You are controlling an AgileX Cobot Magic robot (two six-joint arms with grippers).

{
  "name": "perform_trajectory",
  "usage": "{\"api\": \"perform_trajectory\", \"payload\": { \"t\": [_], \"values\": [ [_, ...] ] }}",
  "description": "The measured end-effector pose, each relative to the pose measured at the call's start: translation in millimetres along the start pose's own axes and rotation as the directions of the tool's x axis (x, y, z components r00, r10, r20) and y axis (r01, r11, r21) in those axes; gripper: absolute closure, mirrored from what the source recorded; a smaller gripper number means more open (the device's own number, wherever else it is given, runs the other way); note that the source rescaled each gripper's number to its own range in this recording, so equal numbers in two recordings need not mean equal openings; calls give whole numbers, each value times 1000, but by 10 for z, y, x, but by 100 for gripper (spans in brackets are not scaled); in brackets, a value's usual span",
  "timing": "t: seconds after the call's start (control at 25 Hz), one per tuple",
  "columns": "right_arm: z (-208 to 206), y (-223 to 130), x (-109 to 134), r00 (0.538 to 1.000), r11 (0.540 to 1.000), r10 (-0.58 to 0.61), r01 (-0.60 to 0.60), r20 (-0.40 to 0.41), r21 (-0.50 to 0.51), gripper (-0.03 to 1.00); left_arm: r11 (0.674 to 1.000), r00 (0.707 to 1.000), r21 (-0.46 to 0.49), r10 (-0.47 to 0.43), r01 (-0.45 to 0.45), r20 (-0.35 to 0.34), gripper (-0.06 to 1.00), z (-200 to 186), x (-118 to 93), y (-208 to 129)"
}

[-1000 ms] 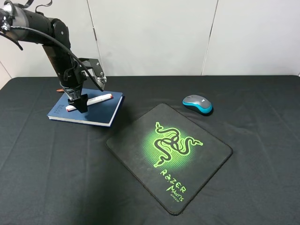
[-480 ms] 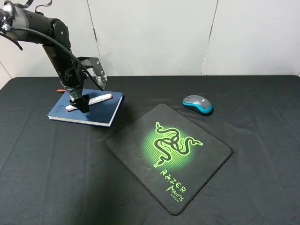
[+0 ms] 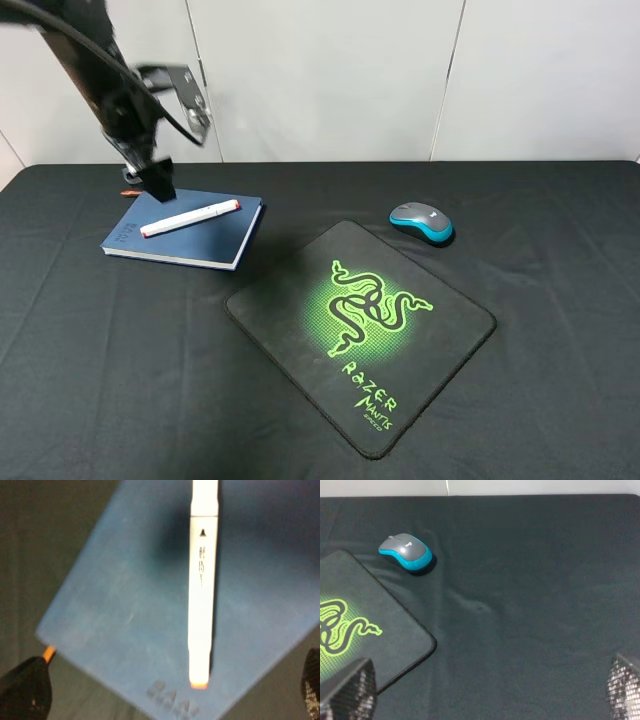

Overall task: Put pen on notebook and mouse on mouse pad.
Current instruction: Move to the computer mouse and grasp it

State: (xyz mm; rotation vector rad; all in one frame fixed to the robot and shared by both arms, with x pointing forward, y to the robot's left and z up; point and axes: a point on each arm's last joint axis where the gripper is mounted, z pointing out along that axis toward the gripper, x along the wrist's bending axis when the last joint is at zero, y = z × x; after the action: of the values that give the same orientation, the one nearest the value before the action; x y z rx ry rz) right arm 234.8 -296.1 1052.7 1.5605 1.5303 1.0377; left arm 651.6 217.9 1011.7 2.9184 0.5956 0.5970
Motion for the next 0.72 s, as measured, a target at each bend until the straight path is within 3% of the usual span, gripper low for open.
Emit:
{"api": "perform_trajectory", "payload": {
  "t": [0.4, 0.72],
  "values": [
    [0, 0, 0, 1000, 1000, 0, 0, 0, 0, -3, 994, 993, -91, -69, 60, -96, -5, -1132, -58, -111],
    [0, 0, 0, 1000, 1000, 0, 0, 0, 0, -3, 966, 979, -212, -175, 150, -106, -5, -1861, -331, -278]
  ]
}}
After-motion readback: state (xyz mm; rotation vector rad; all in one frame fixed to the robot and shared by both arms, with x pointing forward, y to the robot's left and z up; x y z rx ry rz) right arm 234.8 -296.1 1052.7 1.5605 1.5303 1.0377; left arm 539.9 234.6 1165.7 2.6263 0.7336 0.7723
